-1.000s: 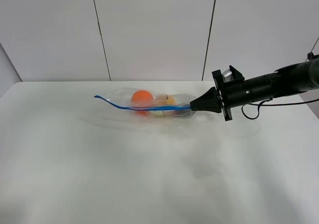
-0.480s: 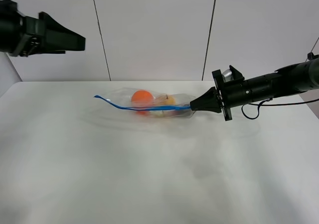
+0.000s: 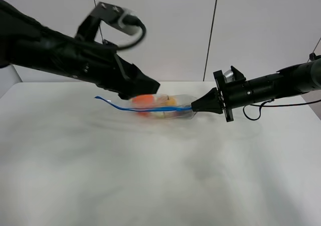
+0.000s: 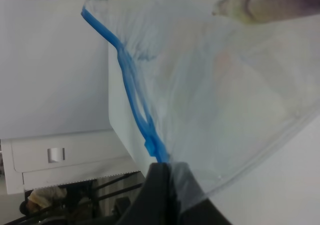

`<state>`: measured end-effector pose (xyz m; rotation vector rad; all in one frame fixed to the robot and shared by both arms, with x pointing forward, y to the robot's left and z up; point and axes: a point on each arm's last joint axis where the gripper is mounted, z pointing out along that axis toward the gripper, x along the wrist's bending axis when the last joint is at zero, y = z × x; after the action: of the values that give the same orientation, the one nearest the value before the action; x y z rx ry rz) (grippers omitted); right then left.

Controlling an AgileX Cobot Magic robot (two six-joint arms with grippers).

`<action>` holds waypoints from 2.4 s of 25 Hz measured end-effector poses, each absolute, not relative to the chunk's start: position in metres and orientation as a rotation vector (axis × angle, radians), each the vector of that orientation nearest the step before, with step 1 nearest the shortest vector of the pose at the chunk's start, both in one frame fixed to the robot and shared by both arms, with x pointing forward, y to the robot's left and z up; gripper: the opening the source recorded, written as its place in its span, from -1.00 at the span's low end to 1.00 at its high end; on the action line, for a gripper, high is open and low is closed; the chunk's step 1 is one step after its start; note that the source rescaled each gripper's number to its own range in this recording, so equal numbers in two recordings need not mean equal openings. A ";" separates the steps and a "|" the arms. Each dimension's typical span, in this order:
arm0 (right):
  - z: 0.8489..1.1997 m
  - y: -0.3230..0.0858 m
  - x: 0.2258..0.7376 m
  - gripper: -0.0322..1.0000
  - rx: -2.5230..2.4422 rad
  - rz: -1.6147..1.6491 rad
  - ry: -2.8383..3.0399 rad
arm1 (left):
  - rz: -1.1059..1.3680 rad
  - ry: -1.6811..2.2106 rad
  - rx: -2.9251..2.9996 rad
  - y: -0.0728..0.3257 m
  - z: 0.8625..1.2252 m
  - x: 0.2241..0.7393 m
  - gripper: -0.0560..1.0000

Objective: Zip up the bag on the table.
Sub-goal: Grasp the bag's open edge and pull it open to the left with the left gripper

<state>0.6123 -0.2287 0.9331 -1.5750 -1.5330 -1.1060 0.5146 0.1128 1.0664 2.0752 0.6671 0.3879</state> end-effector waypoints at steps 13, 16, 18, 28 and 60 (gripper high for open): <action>0.933 -0.229 0.612 -0.94 -1.576 -1.105 -1.532 | 0.922 0.314 2.216 0.036 0.993 0.526 0.92; 0.933 -0.229 0.612 -0.94 -1.579 -1.102 -1.527 | 1.003 0.316 2.219 0.027 0.977 0.527 0.92; 0.933 -0.229 0.612 -0.94 -1.581 -1.101 -1.524 | 1.057 0.324 2.213 0.023 0.970 0.528 0.92; 0.933 -0.229 0.612 -0.94 -1.581 -1.101 -1.523 | 1.148 0.353 2.247 0.022 0.939 0.536 0.79; 0.933 -0.229 0.612 -0.94 -1.581 -1.101 -1.522 | 1.136 0.331 2.267 0.014 0.928 0.531 -0.12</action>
<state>0.6124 -0.2287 0.9331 -1.5814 -1.5222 -1.1009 0.5306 0.0136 0.9276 2.2669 0.3307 1.1362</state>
